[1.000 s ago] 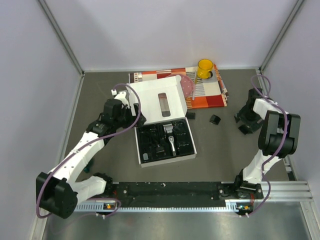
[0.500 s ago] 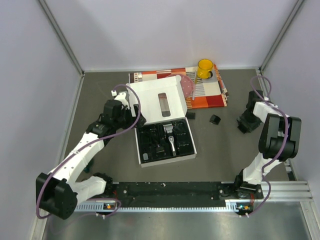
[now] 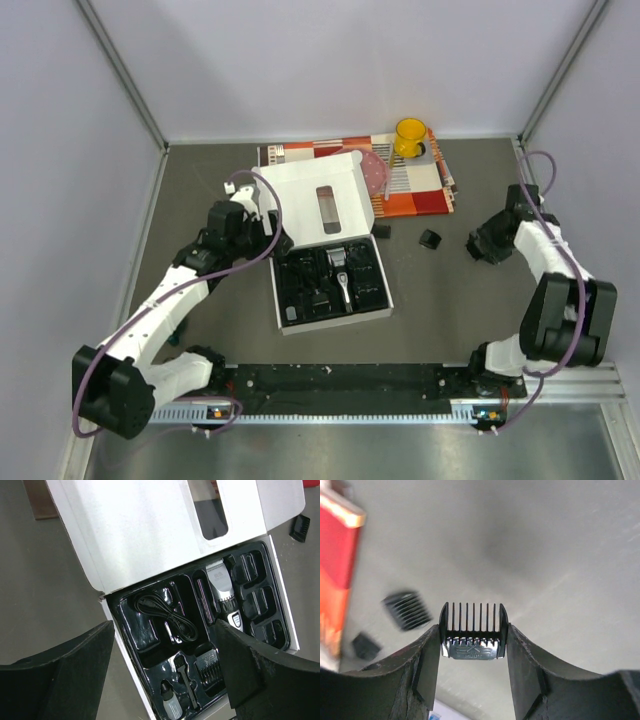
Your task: Sort the hair-cutting tools
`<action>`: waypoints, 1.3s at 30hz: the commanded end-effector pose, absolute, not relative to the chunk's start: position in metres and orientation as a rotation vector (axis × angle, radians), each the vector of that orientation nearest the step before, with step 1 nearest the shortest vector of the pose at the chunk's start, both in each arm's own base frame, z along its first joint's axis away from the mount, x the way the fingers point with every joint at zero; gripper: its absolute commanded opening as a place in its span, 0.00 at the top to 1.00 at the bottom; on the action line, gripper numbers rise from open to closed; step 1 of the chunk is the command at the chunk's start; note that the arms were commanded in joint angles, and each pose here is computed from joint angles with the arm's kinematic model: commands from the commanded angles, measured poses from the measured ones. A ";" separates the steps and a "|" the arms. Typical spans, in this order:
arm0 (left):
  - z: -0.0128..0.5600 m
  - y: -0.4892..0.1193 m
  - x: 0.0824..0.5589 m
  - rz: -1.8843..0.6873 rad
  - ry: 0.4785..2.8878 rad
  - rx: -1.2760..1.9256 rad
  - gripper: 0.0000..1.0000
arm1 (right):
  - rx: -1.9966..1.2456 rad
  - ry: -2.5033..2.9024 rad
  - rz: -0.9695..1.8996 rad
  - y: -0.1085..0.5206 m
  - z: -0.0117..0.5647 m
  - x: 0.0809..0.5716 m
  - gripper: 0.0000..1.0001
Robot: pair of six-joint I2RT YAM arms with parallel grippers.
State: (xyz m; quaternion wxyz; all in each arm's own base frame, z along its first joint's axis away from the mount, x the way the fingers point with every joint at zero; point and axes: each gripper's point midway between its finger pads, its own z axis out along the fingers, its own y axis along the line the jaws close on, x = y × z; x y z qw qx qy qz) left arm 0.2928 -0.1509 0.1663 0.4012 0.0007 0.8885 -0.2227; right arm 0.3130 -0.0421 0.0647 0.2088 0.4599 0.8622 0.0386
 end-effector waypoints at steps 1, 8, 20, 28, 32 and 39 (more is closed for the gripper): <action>0.177 -0.161 0.293 -0.648 2.196 0.041 0.14 | 1.330 2.308 0.414 0.003 0.106 0.306 0.69; 0.179 -0.179 0.282 -0.776 2.193 0.116 0.14 | 1.347 2.280 0.711 0.104 0.152 0.272 0.69; 0.177 -0.158 0.281 -0.649 2.212 0.043 0.14 | 1.420 2.364 0.822 0.202 0.176 0.228 0.75; 0.176 -0.167 0.275 -0.713 2.220 0.082 0.14 | 1.515 2.426 0.742 0.230 0.147 0.217 0.71; 0.173 -0.168 0.274 -0.715 2.233 0.097 0.14 | 1.563 2.429 0.705 0.231 0.137 0.217 0.71; 0.167 -0.168 0.275 -0.706 2.265 0.084 0.14 | 1.608 2.474 0.658 0.243 0.117 0.211 0.70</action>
